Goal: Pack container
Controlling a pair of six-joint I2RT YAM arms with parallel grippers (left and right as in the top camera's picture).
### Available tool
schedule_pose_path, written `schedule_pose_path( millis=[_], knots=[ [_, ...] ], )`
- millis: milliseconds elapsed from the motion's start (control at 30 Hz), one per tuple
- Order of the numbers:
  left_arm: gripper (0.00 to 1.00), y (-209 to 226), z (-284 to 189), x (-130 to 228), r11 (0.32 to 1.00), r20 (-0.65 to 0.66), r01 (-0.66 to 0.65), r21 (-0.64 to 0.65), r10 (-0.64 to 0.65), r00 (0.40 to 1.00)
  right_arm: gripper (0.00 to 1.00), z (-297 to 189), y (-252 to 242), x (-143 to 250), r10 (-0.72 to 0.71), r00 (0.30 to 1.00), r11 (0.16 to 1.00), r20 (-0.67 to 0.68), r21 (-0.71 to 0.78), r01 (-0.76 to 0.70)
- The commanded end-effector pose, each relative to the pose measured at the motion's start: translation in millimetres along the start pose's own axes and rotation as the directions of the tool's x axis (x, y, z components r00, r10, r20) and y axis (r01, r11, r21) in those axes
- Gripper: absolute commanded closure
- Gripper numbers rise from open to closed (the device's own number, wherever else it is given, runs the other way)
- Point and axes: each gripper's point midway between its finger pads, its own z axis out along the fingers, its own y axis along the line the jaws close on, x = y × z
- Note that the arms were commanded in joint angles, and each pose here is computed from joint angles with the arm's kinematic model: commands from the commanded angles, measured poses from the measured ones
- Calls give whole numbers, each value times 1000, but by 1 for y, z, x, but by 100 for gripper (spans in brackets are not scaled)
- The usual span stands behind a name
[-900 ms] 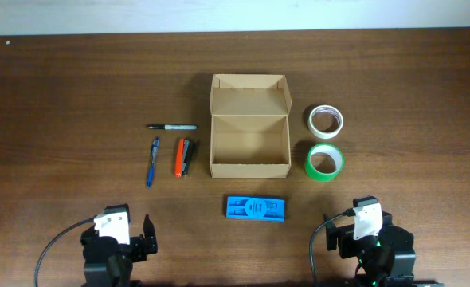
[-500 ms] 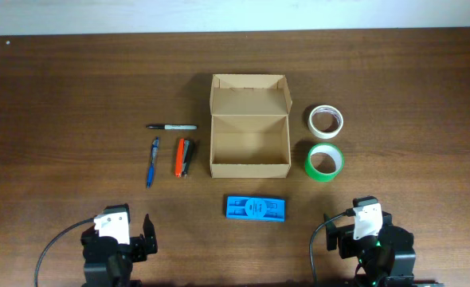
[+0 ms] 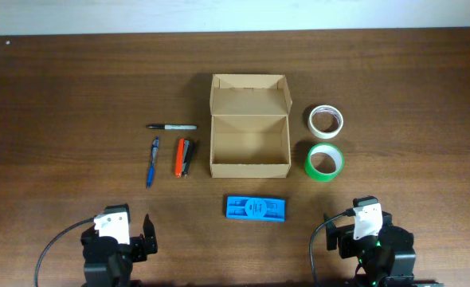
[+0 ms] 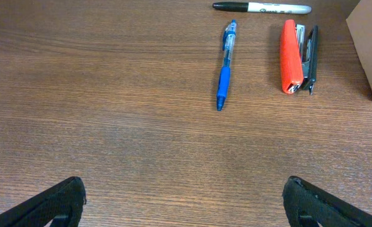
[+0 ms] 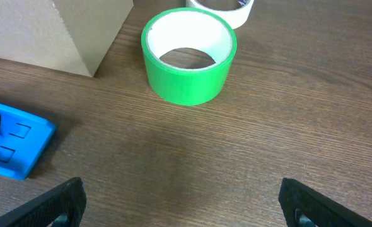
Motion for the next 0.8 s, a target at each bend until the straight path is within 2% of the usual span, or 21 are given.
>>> schedule_pose_path(
  millis=[0, 200, 500, 767],
  knots=[
    [0, 0, 1, 1, 1000, 7, -12, -1, 12, 1000, 1, 2, -2, -3, -3, 1000, 1000, 20, 5, 3],
    [1, 0, 1, 1, 1000, 7, -12, -1, 12, 1000, 1, -13, -6, -47, -7, 998, 1000, 56, 8, 7],
    [0, 0, 1, 1, 1000, 7, -12, -1, 12, 1000, 1, -15, -25, -140, 87, 995, 996, -58, 26, -85],
    [1, 0, 1, 1, 1000, 7, -12, -1, 12, 1000, 0, 24, -52, -198, 151, 967, 986, -207, 104, -131]
  ],
)
